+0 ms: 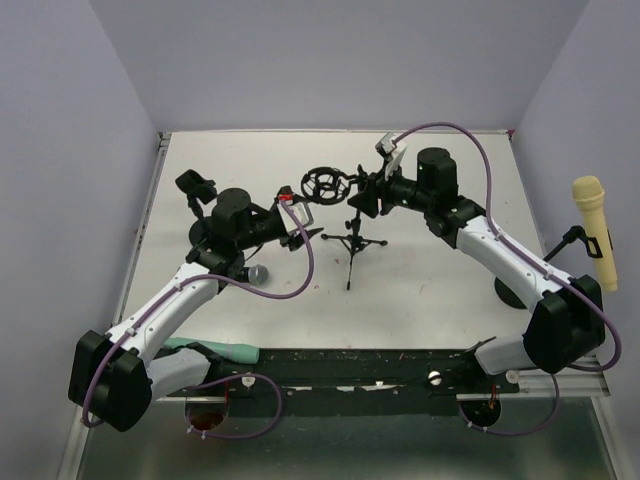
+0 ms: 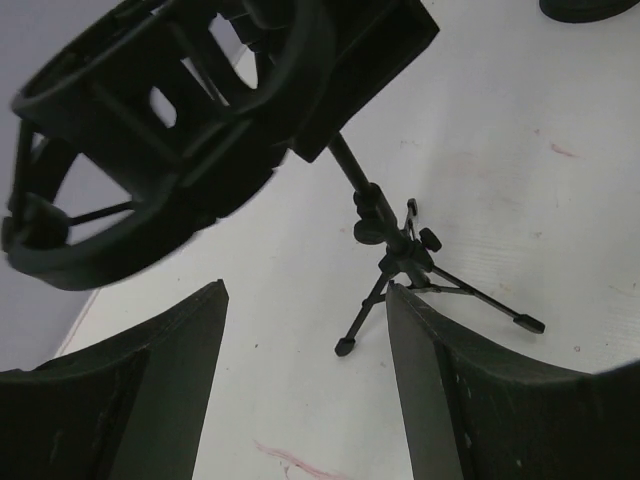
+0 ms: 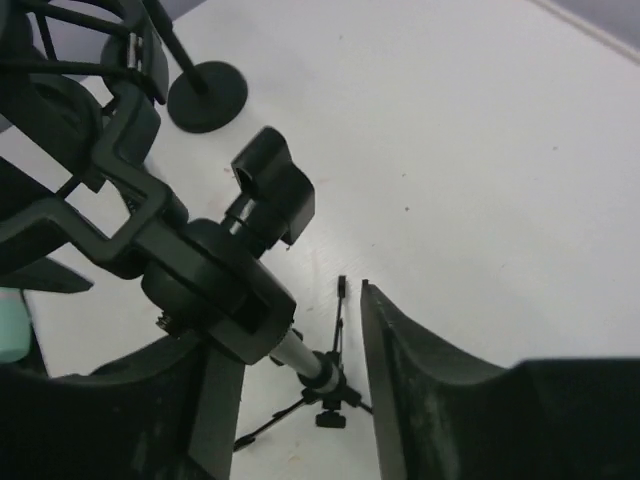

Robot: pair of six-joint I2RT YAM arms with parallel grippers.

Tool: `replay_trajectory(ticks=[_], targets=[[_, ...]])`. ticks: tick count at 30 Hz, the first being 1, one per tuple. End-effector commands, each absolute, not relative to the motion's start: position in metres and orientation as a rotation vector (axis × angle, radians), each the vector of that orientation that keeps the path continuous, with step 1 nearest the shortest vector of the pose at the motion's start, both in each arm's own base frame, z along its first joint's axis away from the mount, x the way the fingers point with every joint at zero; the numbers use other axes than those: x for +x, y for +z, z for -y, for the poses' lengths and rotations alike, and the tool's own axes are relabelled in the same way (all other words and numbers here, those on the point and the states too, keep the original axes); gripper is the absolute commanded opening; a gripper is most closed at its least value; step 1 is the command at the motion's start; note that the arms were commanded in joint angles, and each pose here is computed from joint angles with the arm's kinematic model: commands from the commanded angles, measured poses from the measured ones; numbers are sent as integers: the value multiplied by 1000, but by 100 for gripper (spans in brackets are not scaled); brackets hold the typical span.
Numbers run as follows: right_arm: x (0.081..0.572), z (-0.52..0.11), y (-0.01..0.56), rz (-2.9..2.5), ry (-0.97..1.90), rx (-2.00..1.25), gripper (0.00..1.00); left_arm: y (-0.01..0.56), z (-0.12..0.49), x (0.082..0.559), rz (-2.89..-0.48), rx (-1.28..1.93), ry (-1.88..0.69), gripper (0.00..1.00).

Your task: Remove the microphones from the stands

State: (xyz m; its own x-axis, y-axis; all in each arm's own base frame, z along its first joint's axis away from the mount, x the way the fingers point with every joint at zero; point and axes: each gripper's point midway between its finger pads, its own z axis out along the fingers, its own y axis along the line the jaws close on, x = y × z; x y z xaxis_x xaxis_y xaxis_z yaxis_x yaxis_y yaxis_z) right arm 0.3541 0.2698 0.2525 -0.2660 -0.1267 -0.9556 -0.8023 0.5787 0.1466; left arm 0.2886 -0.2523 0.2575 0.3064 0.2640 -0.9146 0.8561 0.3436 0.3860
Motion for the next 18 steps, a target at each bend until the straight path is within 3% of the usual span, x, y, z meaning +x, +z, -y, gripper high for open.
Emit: replay_trajectory(ticks=[1,4,10,13,16,17,18], targets=[[342,-275,249,-1756,825,-881,64,259,248,290,-1239,1203,-508,72],[341,-279,253,-1721,824,-977,70,256,247,284,-1267,1225,-527,72],[338,-291,261,-1595,852,-1136,66,251,246,273,-1251,1251,-550,73],[337,-296,260,-1596,899,-1152,50,251,249,270,-1228,1259,-571,73],[338,-295,257,-1646,924,-1059,9,248,256,267,-1176,1266,-597,73],[339,-293,257,-1669,925,-1020,1,250,259,268,-1149,1254,-589,73],[341,-292,257,-1688,922,-977,1,245,262,271,-1146,1244,-583,73]])
